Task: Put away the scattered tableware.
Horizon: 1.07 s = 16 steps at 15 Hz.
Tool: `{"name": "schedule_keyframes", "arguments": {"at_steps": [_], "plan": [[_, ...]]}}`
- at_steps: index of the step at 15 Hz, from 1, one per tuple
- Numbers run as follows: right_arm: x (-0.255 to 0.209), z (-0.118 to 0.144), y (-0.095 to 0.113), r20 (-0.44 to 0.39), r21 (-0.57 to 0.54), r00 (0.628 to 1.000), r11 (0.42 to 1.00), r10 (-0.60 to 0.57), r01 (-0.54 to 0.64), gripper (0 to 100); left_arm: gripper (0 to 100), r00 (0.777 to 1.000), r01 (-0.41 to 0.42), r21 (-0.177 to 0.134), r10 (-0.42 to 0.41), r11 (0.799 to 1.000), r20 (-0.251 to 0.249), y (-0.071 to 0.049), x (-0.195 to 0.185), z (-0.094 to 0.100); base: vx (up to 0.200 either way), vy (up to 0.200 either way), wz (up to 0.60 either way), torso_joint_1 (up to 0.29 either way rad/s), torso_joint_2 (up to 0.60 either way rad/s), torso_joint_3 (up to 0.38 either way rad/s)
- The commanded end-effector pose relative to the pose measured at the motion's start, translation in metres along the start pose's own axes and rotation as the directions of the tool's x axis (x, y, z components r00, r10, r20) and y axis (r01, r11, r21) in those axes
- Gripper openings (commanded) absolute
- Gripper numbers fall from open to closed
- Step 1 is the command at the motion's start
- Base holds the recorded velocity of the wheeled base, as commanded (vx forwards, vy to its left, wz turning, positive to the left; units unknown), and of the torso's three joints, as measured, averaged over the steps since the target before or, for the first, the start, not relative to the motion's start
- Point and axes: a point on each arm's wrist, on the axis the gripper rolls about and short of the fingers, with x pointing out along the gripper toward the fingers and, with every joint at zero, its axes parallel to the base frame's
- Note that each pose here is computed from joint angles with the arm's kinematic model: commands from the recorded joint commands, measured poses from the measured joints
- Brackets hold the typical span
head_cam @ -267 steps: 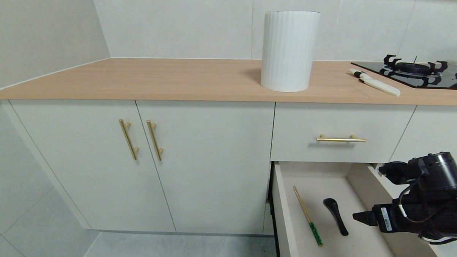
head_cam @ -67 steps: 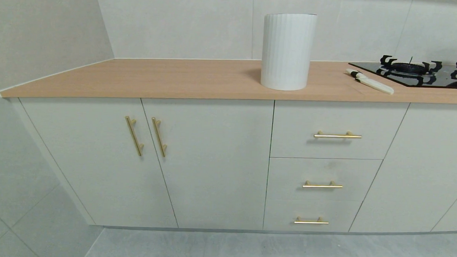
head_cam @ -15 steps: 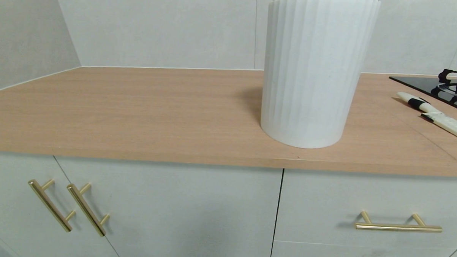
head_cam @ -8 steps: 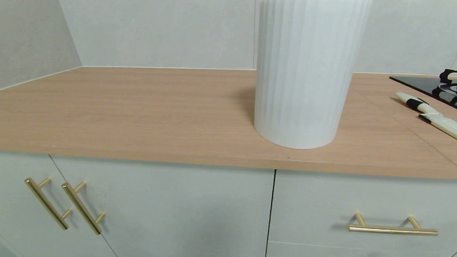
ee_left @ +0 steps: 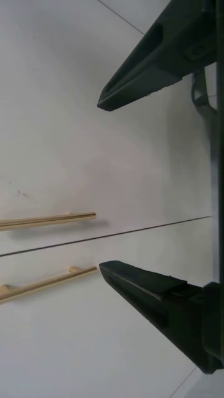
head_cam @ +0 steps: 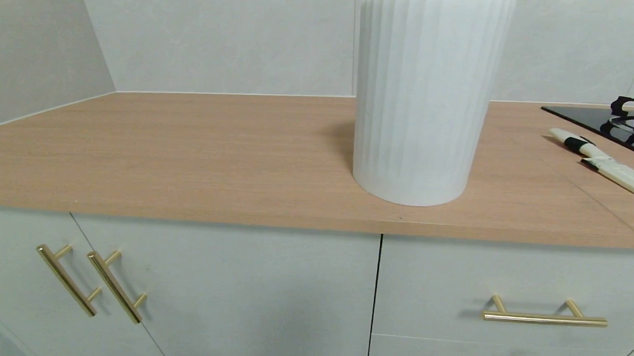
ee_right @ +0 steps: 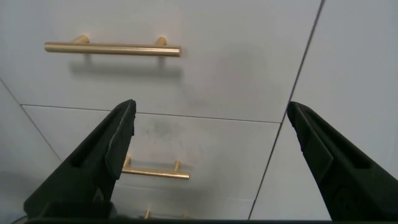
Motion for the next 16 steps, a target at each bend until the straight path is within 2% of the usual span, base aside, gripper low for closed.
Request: {"name": "schedule_keyframes", "arguments": {"at_steps": [1, 6, 16], "plan": [[0.0001, 0.0001, 0.0000, 0.000, -0.001, 1.000, 1.000, -0.001, 0.001, 100, 100, 1.000, 0.001, 0.000, -0.001, 1.000, -0.001, 0.0000, 0.0000, -0.0001, 0.000, 0.000, 0.00, 0.000, 0.00, 0.000], [0.0001, 0.0001, 0.0000, 0.000, -0.001, 1.000, 1.000, -0.003, 0.003, 100, 100, 1.000, 0.001, 0.000, -0.001, 1.000, -0.001, 0.0000, 0.0000, -0.0001, 0.000, 0.000, 0.00, 0.067, -0.22, -0.206], [0.0001, 0.0001, 0.0000, 0.000, -0.001, 1.000, 1.000, -0.003, 0.003, 100, 100, 1.000, 0.001, 0.000, -0.001, 1.000, -0.001, 0.0000, 0.0000, -0.0001, 0.000, 0.000, 0.00, 0.179, -0.50, -0.289]]}}
